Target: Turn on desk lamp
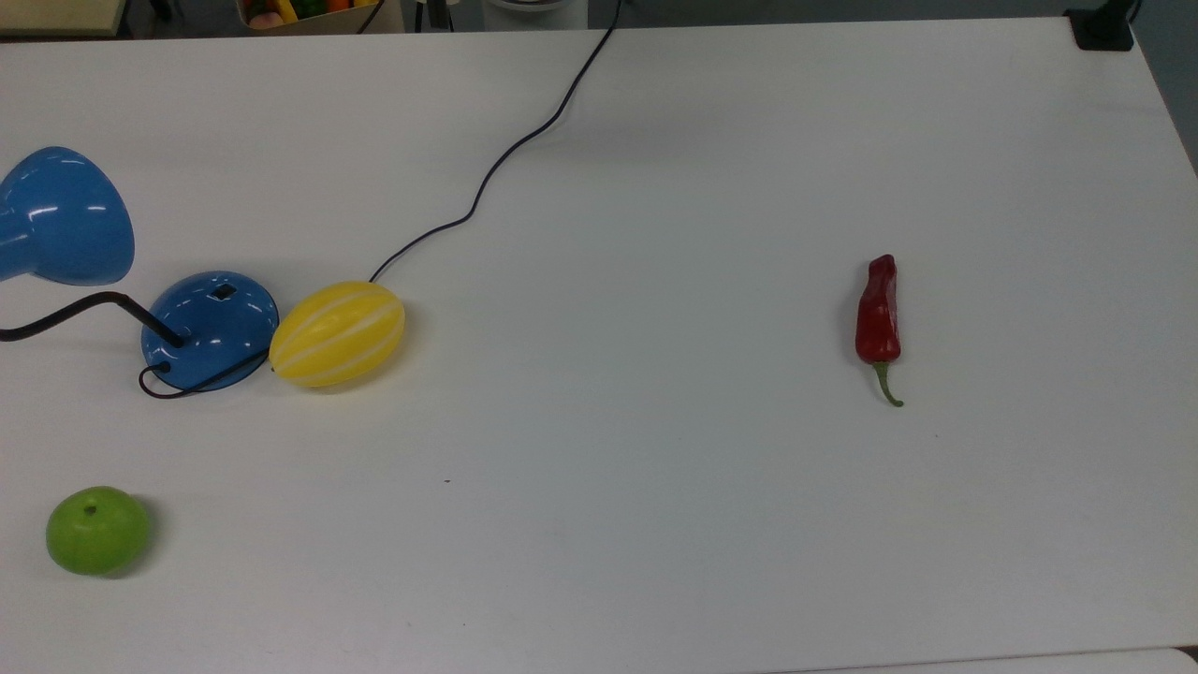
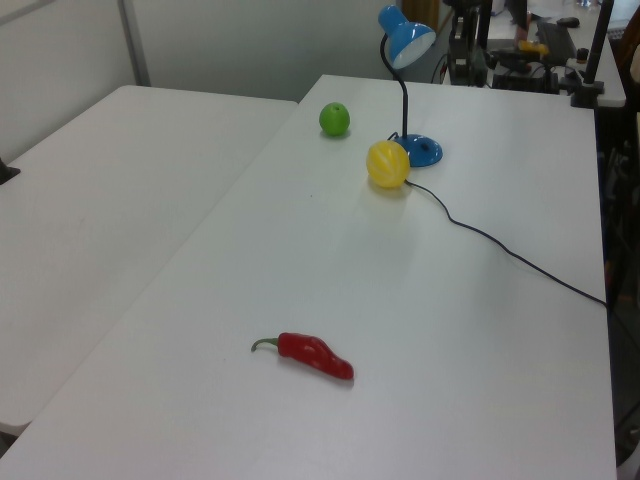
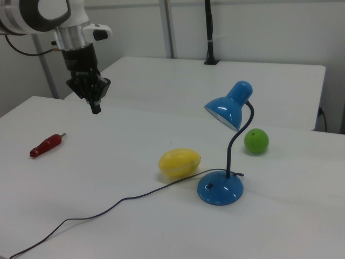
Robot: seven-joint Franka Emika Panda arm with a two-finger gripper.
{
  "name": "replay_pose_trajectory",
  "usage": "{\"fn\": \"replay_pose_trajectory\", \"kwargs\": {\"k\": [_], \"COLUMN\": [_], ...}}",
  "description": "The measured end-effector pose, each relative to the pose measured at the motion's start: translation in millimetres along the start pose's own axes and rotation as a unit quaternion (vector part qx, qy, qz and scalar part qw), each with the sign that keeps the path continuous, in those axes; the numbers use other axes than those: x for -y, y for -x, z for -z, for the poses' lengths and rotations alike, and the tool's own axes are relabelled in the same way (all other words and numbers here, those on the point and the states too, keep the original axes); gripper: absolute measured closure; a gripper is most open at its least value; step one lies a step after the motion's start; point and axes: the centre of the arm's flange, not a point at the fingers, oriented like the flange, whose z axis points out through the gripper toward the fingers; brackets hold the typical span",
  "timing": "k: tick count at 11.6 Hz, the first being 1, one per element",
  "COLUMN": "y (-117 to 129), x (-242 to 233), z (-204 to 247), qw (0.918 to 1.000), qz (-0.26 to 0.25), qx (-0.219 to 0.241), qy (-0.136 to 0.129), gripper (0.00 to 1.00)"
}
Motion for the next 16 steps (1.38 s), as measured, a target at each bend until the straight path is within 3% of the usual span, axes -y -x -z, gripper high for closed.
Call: {"fn": "replay_pose_trajectory", "kwargs": {"k": [6, 11, 16], "y": [3, -2, -20], "x": [-63, -114, -156], "z": [-56, -147, -206], "qw": [0.9979, 0.9923, 0.976], "qz": [-0.055, -0.124, -0.209], "qx": [0.033, 0.0, -0.063], "qy": [-0.005, -0.005, -0.002], "gripper": [0.99, 0.99, 0.99]}}
